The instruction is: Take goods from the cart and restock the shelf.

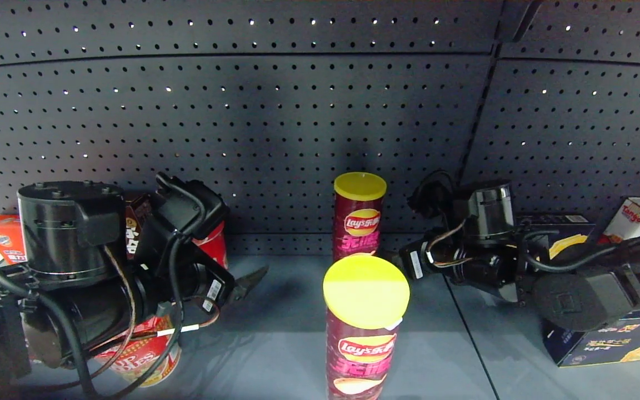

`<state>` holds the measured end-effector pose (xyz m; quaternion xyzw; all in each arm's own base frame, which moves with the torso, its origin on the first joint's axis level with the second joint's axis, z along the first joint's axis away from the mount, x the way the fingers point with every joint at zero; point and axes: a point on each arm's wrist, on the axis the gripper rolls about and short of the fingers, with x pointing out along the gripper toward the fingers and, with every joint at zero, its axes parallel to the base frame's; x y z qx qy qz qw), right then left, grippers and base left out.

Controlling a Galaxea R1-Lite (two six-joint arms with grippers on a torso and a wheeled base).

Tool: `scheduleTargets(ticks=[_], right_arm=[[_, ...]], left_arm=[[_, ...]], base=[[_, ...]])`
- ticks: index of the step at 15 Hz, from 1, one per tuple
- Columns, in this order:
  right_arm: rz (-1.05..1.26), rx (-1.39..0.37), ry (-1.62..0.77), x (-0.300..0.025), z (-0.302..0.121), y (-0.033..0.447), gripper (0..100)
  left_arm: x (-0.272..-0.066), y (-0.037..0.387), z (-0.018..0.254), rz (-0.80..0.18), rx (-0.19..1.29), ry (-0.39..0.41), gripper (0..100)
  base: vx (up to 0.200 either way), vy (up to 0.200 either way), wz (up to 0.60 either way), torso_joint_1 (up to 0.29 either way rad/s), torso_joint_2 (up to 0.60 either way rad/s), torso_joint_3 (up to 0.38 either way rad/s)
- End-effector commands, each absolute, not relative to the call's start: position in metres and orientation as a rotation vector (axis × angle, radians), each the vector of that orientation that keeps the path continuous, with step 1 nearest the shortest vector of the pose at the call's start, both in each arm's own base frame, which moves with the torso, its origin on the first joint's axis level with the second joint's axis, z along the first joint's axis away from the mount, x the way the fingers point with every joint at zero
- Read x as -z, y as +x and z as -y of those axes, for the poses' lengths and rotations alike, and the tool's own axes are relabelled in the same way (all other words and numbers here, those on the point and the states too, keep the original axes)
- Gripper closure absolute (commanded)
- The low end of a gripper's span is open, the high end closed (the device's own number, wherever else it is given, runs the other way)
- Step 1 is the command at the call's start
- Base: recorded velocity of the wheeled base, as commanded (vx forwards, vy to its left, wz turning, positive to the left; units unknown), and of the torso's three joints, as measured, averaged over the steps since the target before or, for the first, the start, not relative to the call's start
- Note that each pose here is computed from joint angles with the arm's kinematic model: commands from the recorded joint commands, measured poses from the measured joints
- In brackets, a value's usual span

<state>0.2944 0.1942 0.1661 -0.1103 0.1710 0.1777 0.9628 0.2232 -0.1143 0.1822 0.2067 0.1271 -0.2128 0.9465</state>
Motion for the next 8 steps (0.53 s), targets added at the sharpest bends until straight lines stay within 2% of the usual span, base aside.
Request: scheduleTargets(ticks=[1, 8], right_arm=[[-0.350, -0.366, -0.226, -0.163, -0.199, 0.298, 0], [-0.339, -0.404, -0.229, -0.159, -0.214, 0.295, 0]], left_arm=[[-0.182, 0.223, 0.114, -0.260, 0.433, 0.421, 0], [-0.181, 0.224, 0.114, -0.262, 0.430, 0.420, 0]], base=[[0.000, 0.000, 0.00, 0.000, 0.00, 0.000], [0.000, 0.000, 0.00, 0.000, 0.00, 0.000]])
